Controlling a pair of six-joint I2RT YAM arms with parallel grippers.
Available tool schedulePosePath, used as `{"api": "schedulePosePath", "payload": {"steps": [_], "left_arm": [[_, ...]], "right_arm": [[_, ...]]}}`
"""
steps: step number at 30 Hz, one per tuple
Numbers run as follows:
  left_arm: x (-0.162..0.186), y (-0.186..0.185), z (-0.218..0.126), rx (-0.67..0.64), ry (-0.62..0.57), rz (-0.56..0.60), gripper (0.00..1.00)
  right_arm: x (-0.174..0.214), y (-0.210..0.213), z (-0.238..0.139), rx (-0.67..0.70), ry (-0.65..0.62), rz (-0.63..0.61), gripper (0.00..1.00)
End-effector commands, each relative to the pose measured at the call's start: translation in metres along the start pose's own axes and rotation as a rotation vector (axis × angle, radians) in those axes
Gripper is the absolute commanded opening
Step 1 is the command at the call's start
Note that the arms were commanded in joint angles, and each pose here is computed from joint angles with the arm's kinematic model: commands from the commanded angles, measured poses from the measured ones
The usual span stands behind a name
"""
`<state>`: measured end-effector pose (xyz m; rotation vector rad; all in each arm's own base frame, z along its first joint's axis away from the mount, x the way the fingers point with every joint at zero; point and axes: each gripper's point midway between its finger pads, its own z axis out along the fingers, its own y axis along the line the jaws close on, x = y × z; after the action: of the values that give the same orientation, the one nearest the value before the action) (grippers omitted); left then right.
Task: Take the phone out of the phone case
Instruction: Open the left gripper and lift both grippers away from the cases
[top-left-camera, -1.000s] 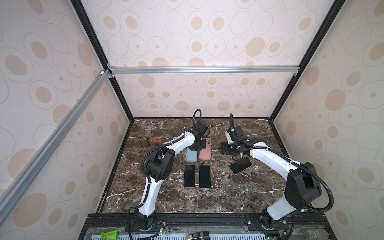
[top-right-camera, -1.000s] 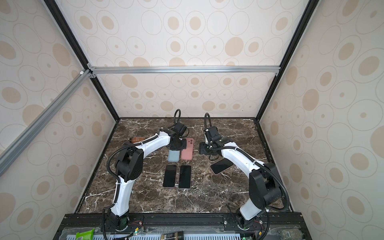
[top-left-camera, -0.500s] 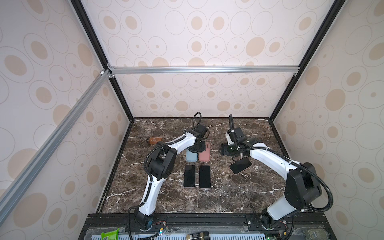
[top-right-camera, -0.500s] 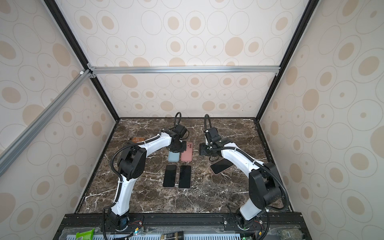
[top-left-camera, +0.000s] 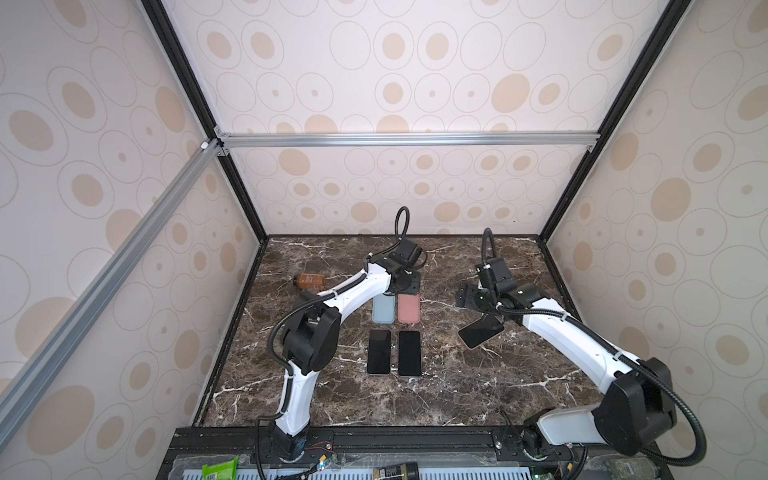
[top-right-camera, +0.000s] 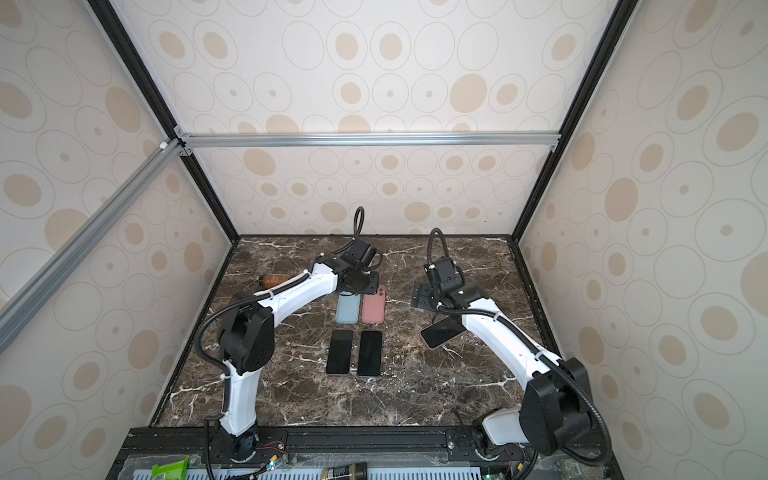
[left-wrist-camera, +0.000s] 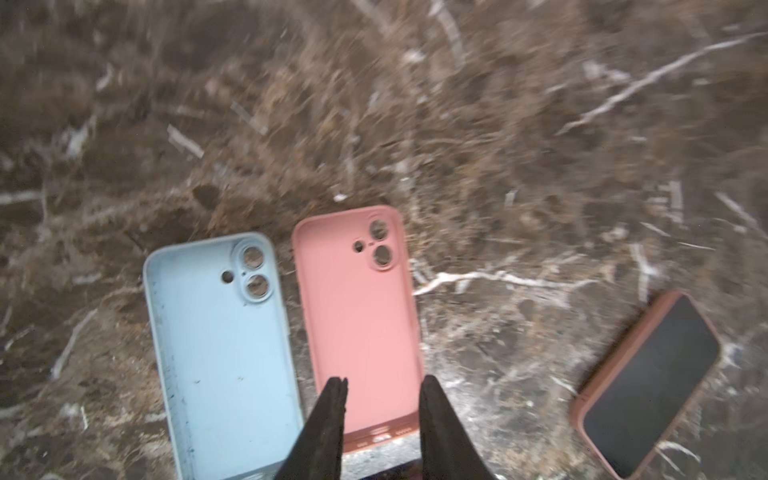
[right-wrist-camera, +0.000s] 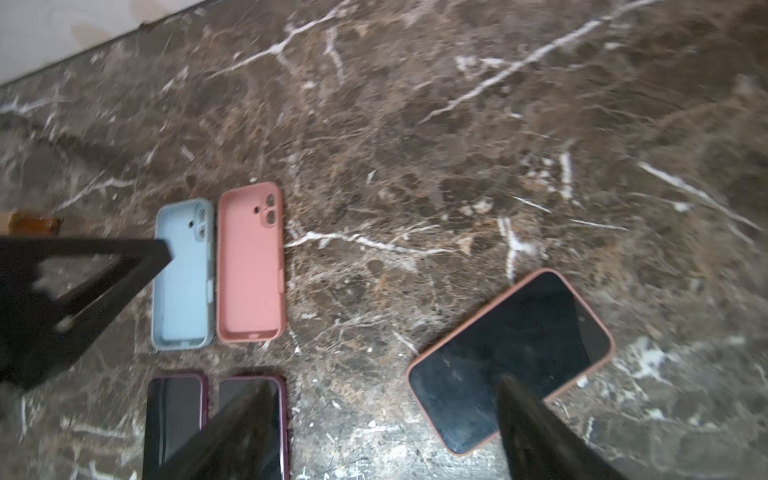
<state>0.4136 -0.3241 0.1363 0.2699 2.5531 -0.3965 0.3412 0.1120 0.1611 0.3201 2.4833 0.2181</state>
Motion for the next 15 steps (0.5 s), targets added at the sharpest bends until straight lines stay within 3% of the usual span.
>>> {"api": "schedulePosePath", "payload": {"steps": [1,3,5,7,10,15], "left_arm": [[-0.002,-0.033,-0.017,0.095,-0.099,0.118,0.39],[0.000,-0.044,-0.024,0.134,-0.137,0.153,0.42],[0.003,-0.053,-0.031,0.165,-0.180,0.177,0.54],[0.007,-0.063,-0.036,0.197,-0.227,0.194,0.79],[0.015,-0.073,-0.034,0.217,-0.239,0.210,0.97],[0.033,-0.094,-0.037,0.329,-0.325,0.230,0.99]], "right_arm": [[0.016,-0.052,0.002,0.175,-0.003,0.149,0.98],[0.022,-0.068,0.001,0.219,0.002,0.205,1.00],[0.028,-0.082,0.002,0.261,0.012,0.263,1.00],[0.034,-0.091,0.005,0.294,0.028,0.313,1.00],[0.041,-0.108,0.011,0.366,0.067,0.413,1.00],[0.046,-0.112,0.022,0.417,0.114,0.493,1.00]]}}
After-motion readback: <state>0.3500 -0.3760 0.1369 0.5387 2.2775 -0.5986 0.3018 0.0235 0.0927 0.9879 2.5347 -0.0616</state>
